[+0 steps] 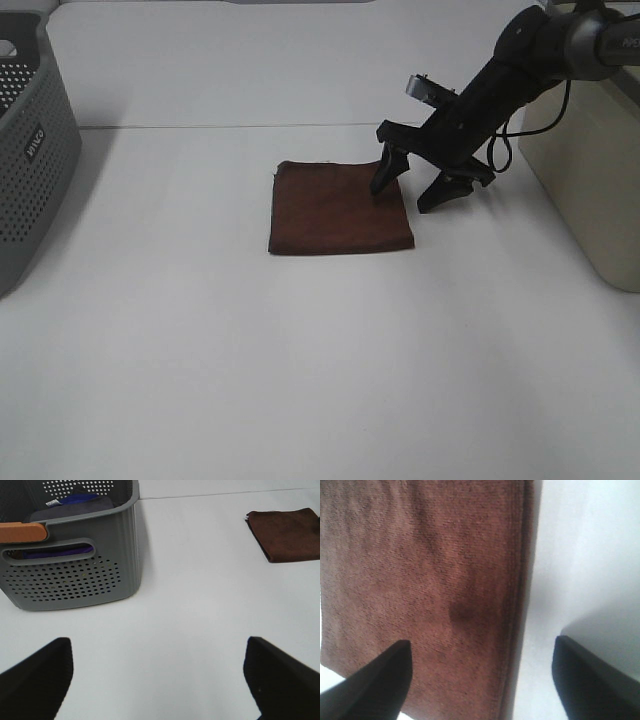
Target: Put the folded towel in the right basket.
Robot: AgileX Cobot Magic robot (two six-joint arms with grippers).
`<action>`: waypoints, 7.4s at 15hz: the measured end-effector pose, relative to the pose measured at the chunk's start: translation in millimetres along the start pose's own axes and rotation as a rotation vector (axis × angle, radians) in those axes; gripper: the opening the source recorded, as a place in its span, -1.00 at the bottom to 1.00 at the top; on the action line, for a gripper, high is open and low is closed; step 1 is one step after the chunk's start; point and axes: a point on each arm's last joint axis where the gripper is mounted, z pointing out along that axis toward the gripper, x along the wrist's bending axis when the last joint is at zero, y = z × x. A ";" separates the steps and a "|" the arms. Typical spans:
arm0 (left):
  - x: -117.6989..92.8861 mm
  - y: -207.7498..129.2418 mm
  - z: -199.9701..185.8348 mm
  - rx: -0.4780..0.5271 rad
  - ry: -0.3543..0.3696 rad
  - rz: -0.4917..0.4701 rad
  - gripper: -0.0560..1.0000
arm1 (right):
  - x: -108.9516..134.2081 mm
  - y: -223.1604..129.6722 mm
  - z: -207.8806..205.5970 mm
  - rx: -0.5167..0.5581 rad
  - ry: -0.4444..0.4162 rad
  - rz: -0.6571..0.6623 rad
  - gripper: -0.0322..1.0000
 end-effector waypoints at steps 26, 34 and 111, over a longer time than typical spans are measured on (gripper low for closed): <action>0.0 0.0 0.0 0.000 0.000 0.000 0.77 | 88.5 -8.6 -138.0 -0.080 -0.199 -0.326 -0.91; 0.0 0.0 0.0 0.000 0.000 0.000 0.77 | 94.7 -22.8 -275.2 -0.374 -0.434 -0.368 -0.91; 0.0 0.0 0.0 0.000 0.000 0.000 0.77 | 34.9 -462.2 -269.5 -0.920 -0.466 -0.163 0.46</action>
